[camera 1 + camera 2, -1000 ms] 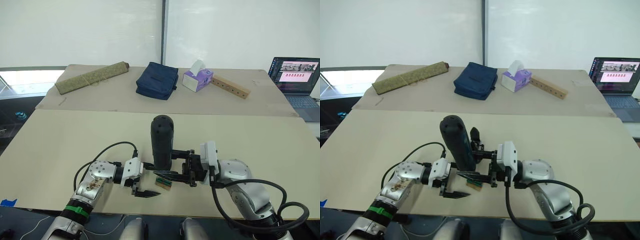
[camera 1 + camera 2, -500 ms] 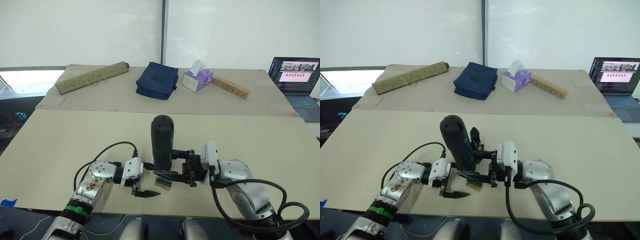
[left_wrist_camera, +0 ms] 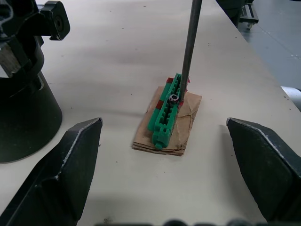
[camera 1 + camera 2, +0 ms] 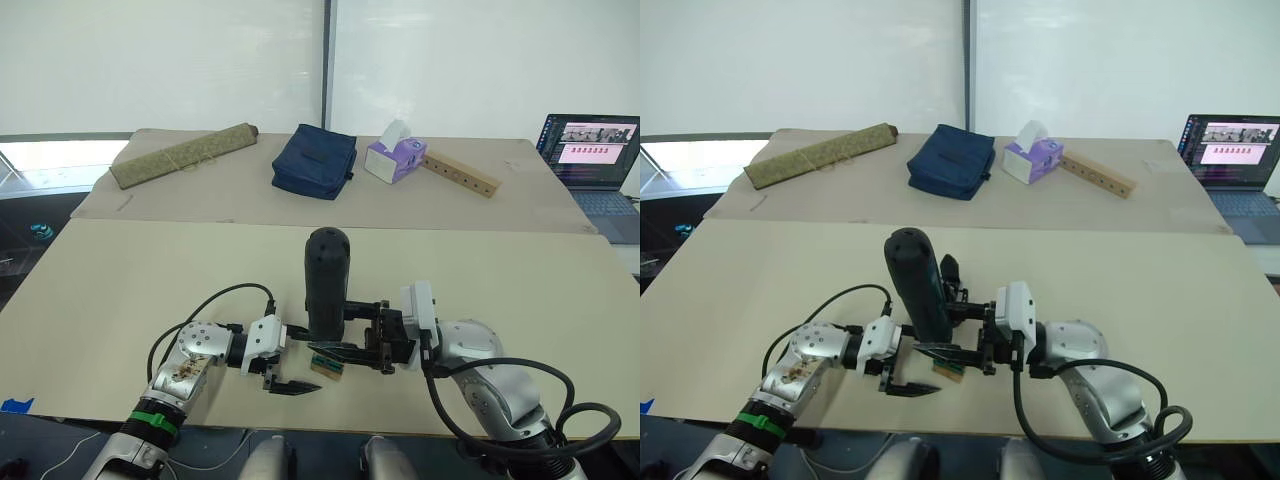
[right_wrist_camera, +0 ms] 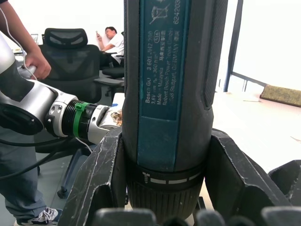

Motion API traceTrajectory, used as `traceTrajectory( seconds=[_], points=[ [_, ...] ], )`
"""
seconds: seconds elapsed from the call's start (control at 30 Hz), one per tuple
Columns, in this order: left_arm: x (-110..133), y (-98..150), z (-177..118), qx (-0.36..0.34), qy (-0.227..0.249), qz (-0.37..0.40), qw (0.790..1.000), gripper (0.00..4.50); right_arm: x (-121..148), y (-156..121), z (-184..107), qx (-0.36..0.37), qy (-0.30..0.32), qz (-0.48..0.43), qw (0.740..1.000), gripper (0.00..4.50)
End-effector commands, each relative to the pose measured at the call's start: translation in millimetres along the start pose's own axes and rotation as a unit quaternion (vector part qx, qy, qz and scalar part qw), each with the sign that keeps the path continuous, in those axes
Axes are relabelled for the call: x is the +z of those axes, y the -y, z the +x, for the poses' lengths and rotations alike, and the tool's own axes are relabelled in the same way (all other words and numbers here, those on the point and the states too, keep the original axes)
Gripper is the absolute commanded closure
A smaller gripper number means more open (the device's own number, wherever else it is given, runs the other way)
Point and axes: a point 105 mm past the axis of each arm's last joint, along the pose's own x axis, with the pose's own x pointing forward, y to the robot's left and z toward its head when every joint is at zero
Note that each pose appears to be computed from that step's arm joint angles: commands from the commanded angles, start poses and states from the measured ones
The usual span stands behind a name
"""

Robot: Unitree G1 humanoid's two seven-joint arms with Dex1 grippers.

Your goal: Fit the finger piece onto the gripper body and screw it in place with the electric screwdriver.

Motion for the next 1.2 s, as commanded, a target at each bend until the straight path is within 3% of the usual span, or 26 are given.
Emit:
traceTrajectory(
  seconds=[0.03,1.0,1.2],
  points=[
    [-14,14,9,-0.026,-0.014,-0.032,0.999,0.05,14,1,0,-0.003,0.027,-0.016,0.999,2.6],
    [-15,14,10,-0.023,-0.014,-0.034,0.999,0.05,13,-4,-2,0.015,0.02,0.007,1.0,2.6],
    [-15,14,10,-0.023,-0.015,-0.034,0.999,0.05,24,1,-2,0.008,0.039,-0.007,0.999,2.6]
  ],
)
